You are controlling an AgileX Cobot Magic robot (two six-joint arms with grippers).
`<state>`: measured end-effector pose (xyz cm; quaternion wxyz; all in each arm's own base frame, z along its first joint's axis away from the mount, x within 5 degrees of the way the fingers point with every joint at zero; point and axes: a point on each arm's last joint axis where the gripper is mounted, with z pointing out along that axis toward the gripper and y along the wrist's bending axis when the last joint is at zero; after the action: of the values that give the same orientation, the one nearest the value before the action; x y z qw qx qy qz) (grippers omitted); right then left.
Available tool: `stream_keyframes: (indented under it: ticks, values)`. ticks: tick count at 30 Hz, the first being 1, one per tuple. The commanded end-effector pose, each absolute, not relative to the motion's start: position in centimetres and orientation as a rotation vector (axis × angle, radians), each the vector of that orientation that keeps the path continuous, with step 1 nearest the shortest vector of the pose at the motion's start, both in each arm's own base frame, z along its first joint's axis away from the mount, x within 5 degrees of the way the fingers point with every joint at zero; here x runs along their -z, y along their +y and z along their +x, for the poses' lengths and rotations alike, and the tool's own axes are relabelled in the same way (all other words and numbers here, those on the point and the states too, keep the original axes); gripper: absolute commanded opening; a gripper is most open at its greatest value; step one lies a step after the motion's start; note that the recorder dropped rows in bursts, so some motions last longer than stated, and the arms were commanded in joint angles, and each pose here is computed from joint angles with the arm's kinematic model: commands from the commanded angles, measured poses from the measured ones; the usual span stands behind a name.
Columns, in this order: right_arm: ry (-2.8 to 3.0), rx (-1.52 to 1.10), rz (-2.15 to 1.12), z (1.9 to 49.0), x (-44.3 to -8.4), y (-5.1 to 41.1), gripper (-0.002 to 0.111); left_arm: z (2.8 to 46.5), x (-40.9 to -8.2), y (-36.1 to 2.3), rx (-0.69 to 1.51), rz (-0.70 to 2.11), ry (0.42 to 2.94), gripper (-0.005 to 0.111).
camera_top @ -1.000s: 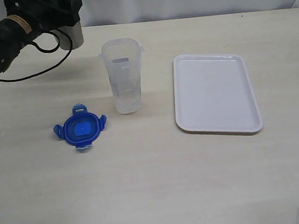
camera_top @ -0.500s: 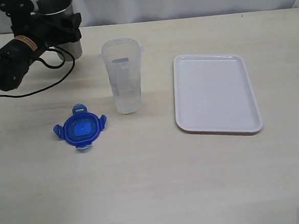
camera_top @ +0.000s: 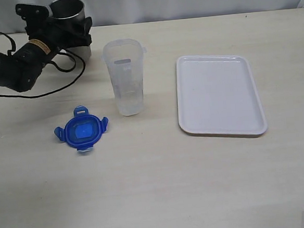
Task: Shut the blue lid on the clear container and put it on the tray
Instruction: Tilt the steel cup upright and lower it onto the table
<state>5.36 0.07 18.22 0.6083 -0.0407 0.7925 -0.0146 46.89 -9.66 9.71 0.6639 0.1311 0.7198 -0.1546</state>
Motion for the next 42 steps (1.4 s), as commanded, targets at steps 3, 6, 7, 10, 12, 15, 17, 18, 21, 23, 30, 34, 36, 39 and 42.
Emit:
stream_keyframes:
  ticks: [3, 6, 7, 10, 12, 15, 17, 18, 21, 23, 30, 34, 36, 39, 42]
  values:
    - [1.827, 0.04, -0.091, 5.3, -18.2, 0.0, 0.004, 47.8, -8.6, -9.9, 0.355, 0.293, 1.605, 0.0]
    - [1.827, 0.04, -0.091, 5.3, -18.2, 0.0, 0.004, 48.0, -8.1, -9.9, 0.352, 0.284, 1.61, 0.0]
    - [1.827, 0.04, -0.091, 5.3, -18.2, 0.0, 0.004, 48.1, -8.0, -9.8, 0.346, 0.272, 1.607, 0.0]
    - [1.827, 0.04, -0.091, 5.3, -18.2, 0.0, 0.004, 48.3, -8.1, -9.2, 0.293, 0.214, 1.6, 0.0]
    - [1.827, 0.04, -0.091, 5.3, -18.2, 0.0, 0.004, 48.4, -8.0, -9.0, 0.232, 0.233, 1.602, 0.0]
    - [1.827, 0.04, -0.091, 5.3, -18.2, 0.0, 0.004, 48.4, -7.7, -8.9, 0.195, 0.258, 1.631, 0.0]
    - [1.827, 0.04, -0.091, 5.3, -18.2, 0.0, 0.004, 48.4, -7.6, -8.9, 0.192, 0.259, 1.647, 0.0]
    - [1.827, 0.04, -0.091, 5.3, -18.2, 0.0, 0.004, 48.4, -7.5, -8.9, 0.197, 0.254, 1.655, 0.0]
    - [1.827, 0.04, -0.091, 5.3, -18.2, 0.0, 0.004, 48.4, -7.3, -8.8, 0.238, 0.205, 1.687, 0.0]
    - [1.827, 0.04, -0.091, 5.3, -18.2, 0.0, 0.004, 48.4, -7.1, -8.8, 0.274, 0.161, 1.714, 0.0]
    - [1.827, 0.04, -0.091, 5.3, -18.2, 0.0, 0.004, 48.3, -6.9, -8.9, 0.286, 0.157, 1.743, 0.0]
    - [1.827, 0.04, -0.091, 5.3, -18.2, 0.0, 0.004, 48.2, -6.8, -9.1, 0.29, 0.204, 1.742, 0.0]
    - [1.827, 0.04, -0.091, 5.3, -18.2, 0.0, 0.004, 48.2, -6.7, -9.1, 0.285, 0.208, 1.755, 0.002]
    - [1.827, 0.04, -0.091, 5.3, -18.2, 0.0, 0.004, 48.2, -6.4, -9.0, 0.276, 0.209, 1.79, 0.017]
    - [1.827, 0.04, -0.091, 5.3, -18.2, 0.0, 0.004, 48.1, -6.3, -9.1, 0.276, 0.217, 1.794, 0.049]
